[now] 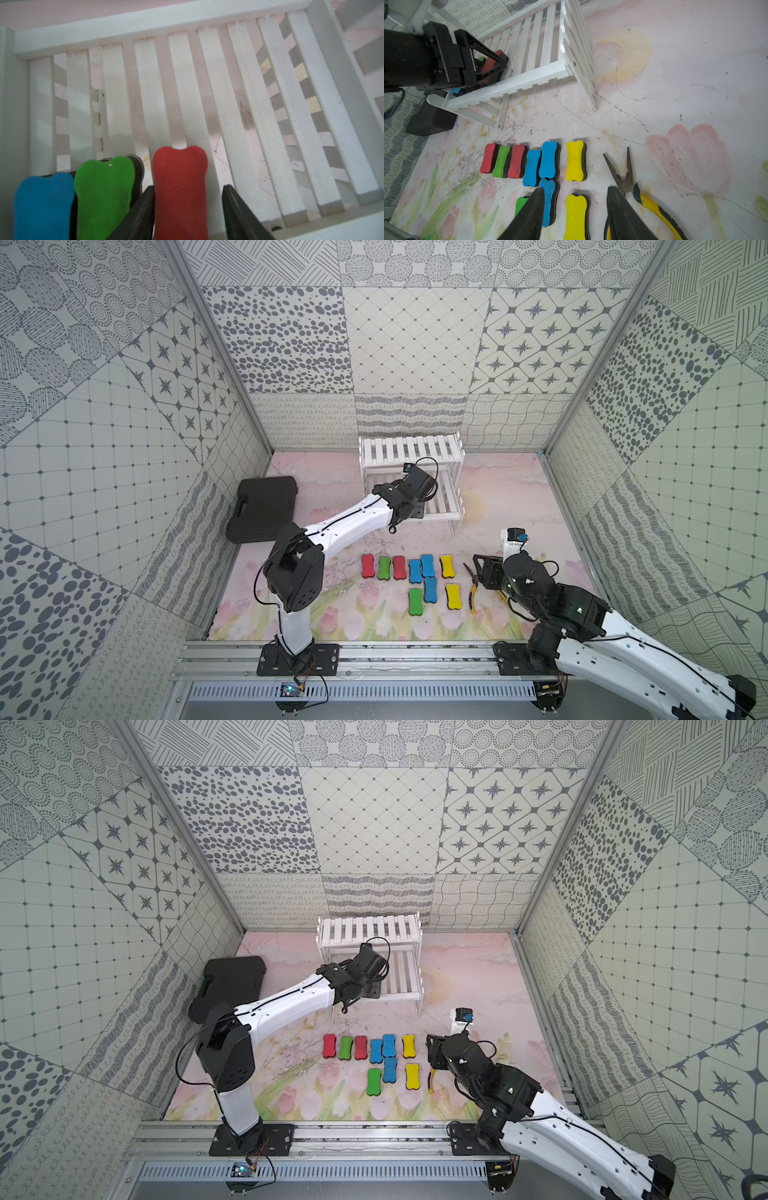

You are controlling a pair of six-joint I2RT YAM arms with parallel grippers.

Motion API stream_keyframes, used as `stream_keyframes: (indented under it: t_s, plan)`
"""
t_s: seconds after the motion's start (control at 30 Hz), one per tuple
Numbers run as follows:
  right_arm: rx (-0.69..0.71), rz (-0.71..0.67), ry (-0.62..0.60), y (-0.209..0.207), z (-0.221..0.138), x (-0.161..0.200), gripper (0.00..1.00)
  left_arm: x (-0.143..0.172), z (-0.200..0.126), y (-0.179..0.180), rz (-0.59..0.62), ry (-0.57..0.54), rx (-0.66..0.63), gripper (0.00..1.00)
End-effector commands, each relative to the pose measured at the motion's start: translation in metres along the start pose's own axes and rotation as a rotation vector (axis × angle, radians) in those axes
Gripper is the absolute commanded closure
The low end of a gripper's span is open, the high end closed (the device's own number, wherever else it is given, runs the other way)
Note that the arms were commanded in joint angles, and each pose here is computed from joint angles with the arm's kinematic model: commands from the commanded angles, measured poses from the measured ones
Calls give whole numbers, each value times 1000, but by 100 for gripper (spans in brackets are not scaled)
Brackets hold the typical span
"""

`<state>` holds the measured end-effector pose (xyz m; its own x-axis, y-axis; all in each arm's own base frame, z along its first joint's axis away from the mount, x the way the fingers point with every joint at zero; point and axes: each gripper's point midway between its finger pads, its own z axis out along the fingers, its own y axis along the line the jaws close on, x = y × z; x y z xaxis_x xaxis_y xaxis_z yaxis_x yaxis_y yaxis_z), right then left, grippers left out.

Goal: Remove the whiteboard erasers from the shelf
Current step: Pick up the whiteboard eraser from the shelf, then place the whiteboard eraser at the center of the board.

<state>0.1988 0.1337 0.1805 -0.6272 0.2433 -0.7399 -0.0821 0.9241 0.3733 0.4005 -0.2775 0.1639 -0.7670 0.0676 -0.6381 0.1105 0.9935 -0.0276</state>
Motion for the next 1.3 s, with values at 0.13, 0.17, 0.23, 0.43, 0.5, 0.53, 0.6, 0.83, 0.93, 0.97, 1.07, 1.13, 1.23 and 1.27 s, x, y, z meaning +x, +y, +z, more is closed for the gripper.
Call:
stream_keyframes:
  t_s: [0.13, 0.17, 0.23, 0.43, 0.5, 0.53, 0.6, 0.83, 0.93, 0.97, 1.07, 1.13, 1.23, 1.27]
  plan:
    - [10, 20, -23, -5, 0, -1, 48, 2, -1, 2, -7, 23, -10, 60]
    - [12, 22, -24, -6, 0, -2, 48, 2, -1, 2, -8, 23, -9, 62]
    - [12, 24, -25, -6, -1, -2, 48, 0, -3, 1, -15, 17, -4, 65]
    - [14, 32, -36, -8, -3, -5, 47, -16, -44, -4, -69, -72, 50, 67]
    - [18, 31, -41, -8, -4, -6, 47, -16, -65, -3, -95, -106, 72, 67]
    - [20, 33, -43, -8, -4, -7, 48, -14, -74, -2, -106, -120, 77, 67]
    - [22, 33, -44, -8, -4, -8, 48, -2, -90, 2, -133, -131, 96, 67]
    - [30, 42, -46, -9, -3, -9, 48, 71, -124, 29, -178, -116, 74, 67]
    - [36, 45, -46, -10, -2, -8, 48, 115, -125, 43, -202, -68, 43, 68]
    - [40, 45, -46, -11, -2, -8, 48, 132, -123, 49, -215, -41, 31, 68]
    - [41, 47, -50, -11, -2, -9, 48, 184, -113, 58, -261, 71, 25, 68]
    - [41, 46, -53, -11, -3, -11, 47, 212, -106, 61, -277, 148, 21, 70]
    - [43, 40, -59, -10, -4, -13, 47, 242, -104, 54, -261, 226, 25, 70]
    - [43, 40, -60, -10, -4, -14, 47, 251, -103, 51, -255, 251, 29, 70]
